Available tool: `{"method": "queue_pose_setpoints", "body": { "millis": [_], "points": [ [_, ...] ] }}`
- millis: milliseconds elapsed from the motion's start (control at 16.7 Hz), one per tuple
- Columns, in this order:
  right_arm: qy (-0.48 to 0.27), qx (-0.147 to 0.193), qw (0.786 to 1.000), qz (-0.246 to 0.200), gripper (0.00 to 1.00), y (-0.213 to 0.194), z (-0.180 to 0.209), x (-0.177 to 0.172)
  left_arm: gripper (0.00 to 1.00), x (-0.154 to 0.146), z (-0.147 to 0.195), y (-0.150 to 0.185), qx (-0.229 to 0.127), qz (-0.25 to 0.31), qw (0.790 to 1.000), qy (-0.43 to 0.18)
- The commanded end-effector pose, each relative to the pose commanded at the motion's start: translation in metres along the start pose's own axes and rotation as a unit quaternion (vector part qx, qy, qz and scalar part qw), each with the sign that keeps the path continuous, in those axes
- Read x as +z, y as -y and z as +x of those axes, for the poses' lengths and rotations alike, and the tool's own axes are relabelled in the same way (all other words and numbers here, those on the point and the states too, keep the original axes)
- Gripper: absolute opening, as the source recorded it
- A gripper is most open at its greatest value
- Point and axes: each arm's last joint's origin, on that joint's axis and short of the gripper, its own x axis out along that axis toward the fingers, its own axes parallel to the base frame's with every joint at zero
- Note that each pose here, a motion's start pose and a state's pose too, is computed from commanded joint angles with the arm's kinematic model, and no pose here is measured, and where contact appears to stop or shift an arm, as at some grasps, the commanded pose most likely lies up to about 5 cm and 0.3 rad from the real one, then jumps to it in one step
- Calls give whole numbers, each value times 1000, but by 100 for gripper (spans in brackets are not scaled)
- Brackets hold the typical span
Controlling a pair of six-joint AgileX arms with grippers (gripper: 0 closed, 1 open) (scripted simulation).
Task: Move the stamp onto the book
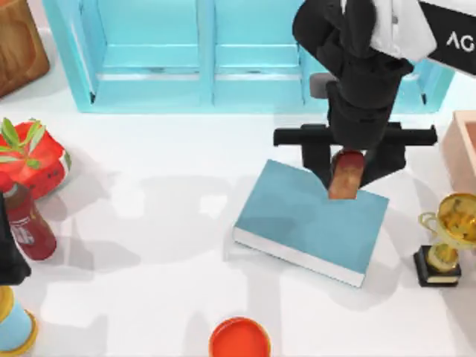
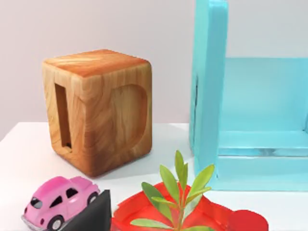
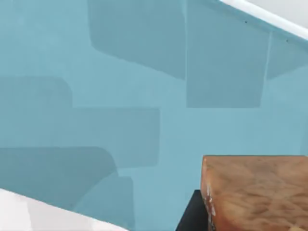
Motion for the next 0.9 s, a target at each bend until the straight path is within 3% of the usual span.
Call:
{"method": "queue_pose_setpoints", "body": {
  "millis": [180,780,900],
  "points": [
    [4,2,1000,0,0,-25,15,-3,100,0,0,0,0,0,1000,0],
    [4,2,1000,0,0,-25,10,-3,100,0,0,0,0,0,1000,0],
    [4,2,1000,0,15,-25,10,-3,100,0,0,0,0,0,1000,0]
  ]
}}
